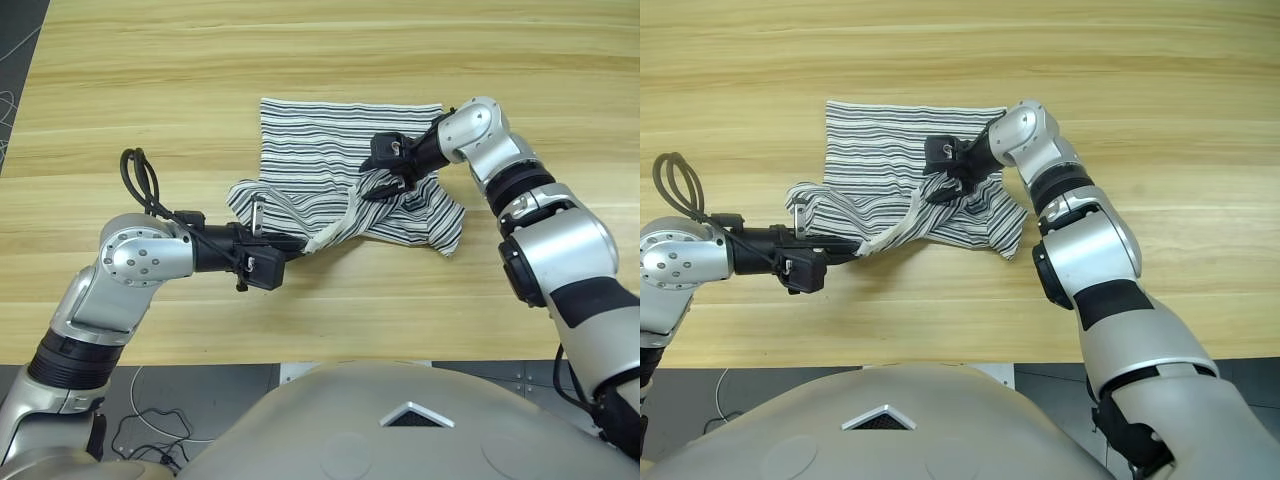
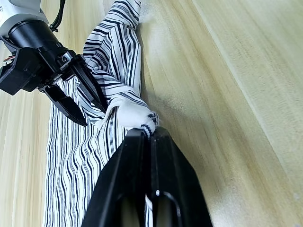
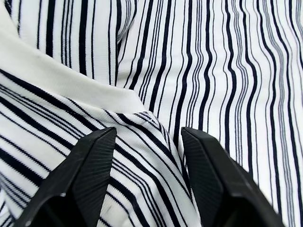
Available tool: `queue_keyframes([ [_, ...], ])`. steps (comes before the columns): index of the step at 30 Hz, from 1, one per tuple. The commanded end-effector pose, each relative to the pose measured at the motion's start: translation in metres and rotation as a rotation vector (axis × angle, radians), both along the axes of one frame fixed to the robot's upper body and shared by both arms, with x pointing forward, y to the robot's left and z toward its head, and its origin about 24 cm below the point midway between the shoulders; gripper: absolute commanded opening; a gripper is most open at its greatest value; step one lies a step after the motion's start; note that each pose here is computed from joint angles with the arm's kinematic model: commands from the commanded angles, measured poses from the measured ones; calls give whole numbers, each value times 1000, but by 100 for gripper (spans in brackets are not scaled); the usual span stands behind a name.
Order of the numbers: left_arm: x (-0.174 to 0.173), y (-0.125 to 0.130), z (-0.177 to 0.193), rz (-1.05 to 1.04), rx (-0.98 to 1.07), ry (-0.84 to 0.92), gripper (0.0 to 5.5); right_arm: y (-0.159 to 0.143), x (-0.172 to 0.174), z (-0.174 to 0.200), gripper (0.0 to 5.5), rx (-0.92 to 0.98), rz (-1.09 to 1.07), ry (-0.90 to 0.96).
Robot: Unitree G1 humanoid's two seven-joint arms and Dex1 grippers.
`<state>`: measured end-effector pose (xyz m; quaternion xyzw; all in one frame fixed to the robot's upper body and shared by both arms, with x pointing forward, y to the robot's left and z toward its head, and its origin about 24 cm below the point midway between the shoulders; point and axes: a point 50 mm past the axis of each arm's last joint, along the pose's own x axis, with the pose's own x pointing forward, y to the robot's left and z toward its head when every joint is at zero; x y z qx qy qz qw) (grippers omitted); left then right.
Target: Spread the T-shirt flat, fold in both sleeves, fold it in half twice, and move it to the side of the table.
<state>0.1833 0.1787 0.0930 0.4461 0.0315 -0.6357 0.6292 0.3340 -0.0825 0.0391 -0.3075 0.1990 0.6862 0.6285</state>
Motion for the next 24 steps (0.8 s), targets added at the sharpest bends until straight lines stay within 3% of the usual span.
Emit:
queue_keyframes([
  [1,2,-1,0,-1,4,-17,10,0,-2,-5,205,-24,2,1],
  [11,6,2,-8,23,16,-22,10,-7,2,3,12,9,0,-45],
  [24,17,5,-1,69,-15,-56,10,-51,-3,44,12,257,62,-167],
])
